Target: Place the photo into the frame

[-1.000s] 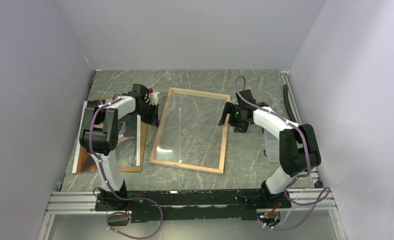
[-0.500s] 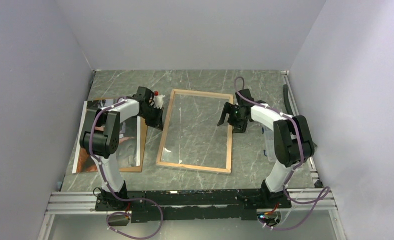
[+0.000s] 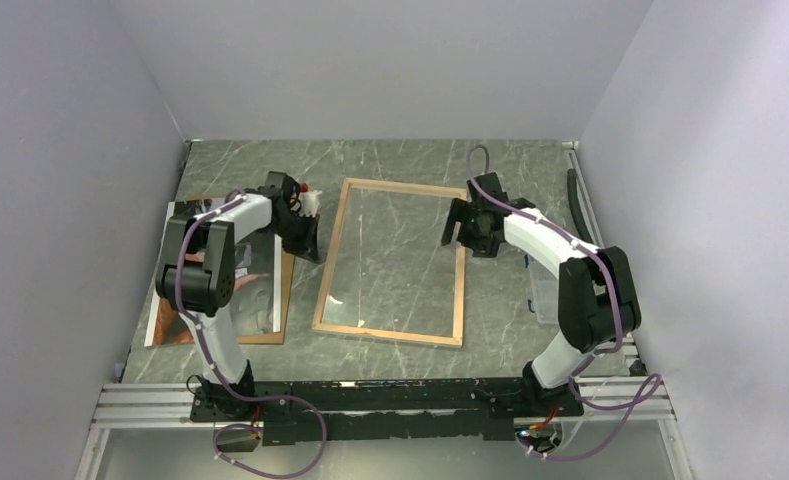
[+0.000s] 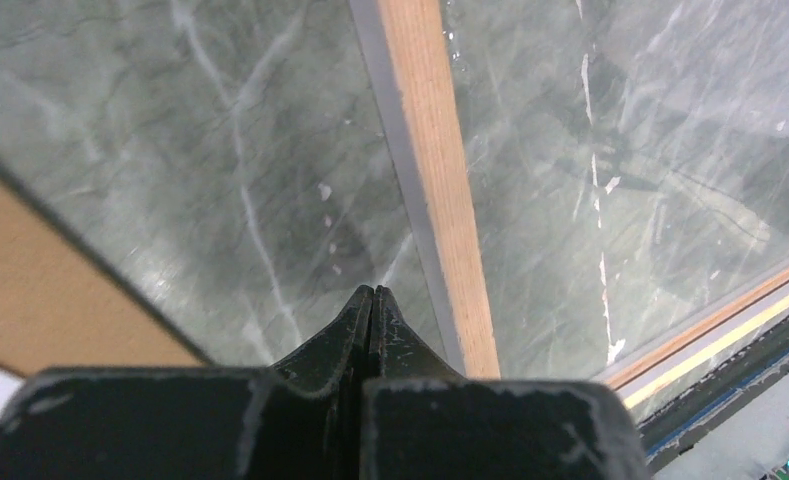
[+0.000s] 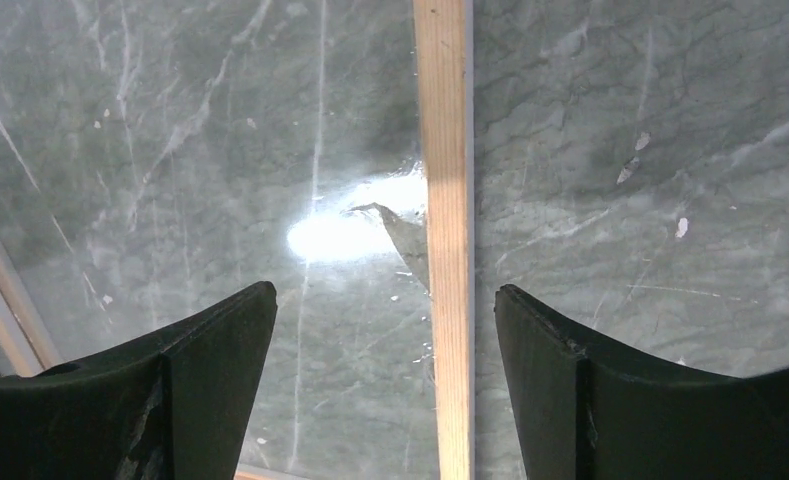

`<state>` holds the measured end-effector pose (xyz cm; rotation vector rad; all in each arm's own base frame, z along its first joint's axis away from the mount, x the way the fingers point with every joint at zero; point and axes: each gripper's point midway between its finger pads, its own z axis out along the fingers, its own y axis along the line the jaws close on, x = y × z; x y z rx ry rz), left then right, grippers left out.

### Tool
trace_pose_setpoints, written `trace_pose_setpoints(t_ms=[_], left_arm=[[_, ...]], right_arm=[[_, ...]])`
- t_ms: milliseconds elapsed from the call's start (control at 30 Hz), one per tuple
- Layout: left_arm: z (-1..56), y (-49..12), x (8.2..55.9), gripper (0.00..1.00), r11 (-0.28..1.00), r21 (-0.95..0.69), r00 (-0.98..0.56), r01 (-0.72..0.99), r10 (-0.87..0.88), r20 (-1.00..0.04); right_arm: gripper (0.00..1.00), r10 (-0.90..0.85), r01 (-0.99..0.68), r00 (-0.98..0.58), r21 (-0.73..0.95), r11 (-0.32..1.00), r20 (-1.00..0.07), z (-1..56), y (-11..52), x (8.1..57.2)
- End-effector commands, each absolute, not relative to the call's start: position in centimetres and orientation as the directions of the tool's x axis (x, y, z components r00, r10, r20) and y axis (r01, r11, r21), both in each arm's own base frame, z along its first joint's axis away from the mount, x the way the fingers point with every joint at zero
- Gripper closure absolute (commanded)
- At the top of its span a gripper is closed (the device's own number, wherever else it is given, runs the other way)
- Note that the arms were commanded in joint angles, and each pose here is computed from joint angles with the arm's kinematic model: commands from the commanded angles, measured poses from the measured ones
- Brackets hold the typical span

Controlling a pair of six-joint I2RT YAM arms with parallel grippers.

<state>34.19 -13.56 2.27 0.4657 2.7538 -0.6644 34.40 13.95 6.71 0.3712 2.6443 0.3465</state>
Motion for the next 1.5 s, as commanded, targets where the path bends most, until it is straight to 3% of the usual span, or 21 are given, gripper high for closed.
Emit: trace_pose_setpoints(t_ms=[0,167,233,333,500,767,1000,1200,1467], left_arm=[[7.0,-12.8,35.5,0.97,0.843,-0.37,-0.884,0.391,0.231,-0.407],[9.3,-10.0,35.7,0.91,0.867,-0.341,-0.889,0.363,0.212,-0.406],[10.6,-7.8,35.7,0.8,0.887,-0.311,-0.889,0.342,0.197,-0.413],[13.2,-3.4,35.6,0.55,0.925,-0.243,-0.885,0.291,0.163,-0.436],[15.8,4.6,33.7,0.41,0.977,-0.036,-0.877,0.211,0.173,-0.448],[15.5,18.5,30.3,0.41,0.983,0.185,-0.912,-0.021,0.057,-0.407],[13.4,26.5,28.4,0.41,0.888,0.438,-0.925,-0.139,0.041,-0.378],[9.1,29.0,28.0,0.52,0.846,0.51,-0.943,-0.156,0.026,-0.332],[3.4,27.0,27.2,0.61,0.887,0.447,-0.958,-0.119,0.015,-0.285]], right_arm=[[0.18,0.252,0.168,-0.825,0.207,0.964,-0.505,9.8,14.0,35.5],[0.22,0.128,0.063,-0.805,0.132,0.989,-0.579,12.3,18.4,35.5],[0.22,0.097,0.01,-0.793,0.146,0.989,-0.601,13.9,21.3,35.7],[0.2,0.085,-0.092,-0.776,0.245,0.965,-0.624,16.0,26.6,35.6],[0.18,0.048,-0.263,-0.8,0.421,0.868,-0.598,18.1,37.0,34.3],[0.18,-0.094,-0.423,-0.85,0.567,0.707,-0.518,15.5,50.5,30.5],[0.18,-0.167,-0.42,-0.883,0.579,0.699,-0.439,10.8,54.2,28.2],[0.18,-0.166,-0.391,-0.897,0.563,0.728,-0.409,8.1,53.8,27.6],[0.18,-0.162,-0.36,-0.915,0.565,0.742,-0.37,6.5,53.1,26.8]])
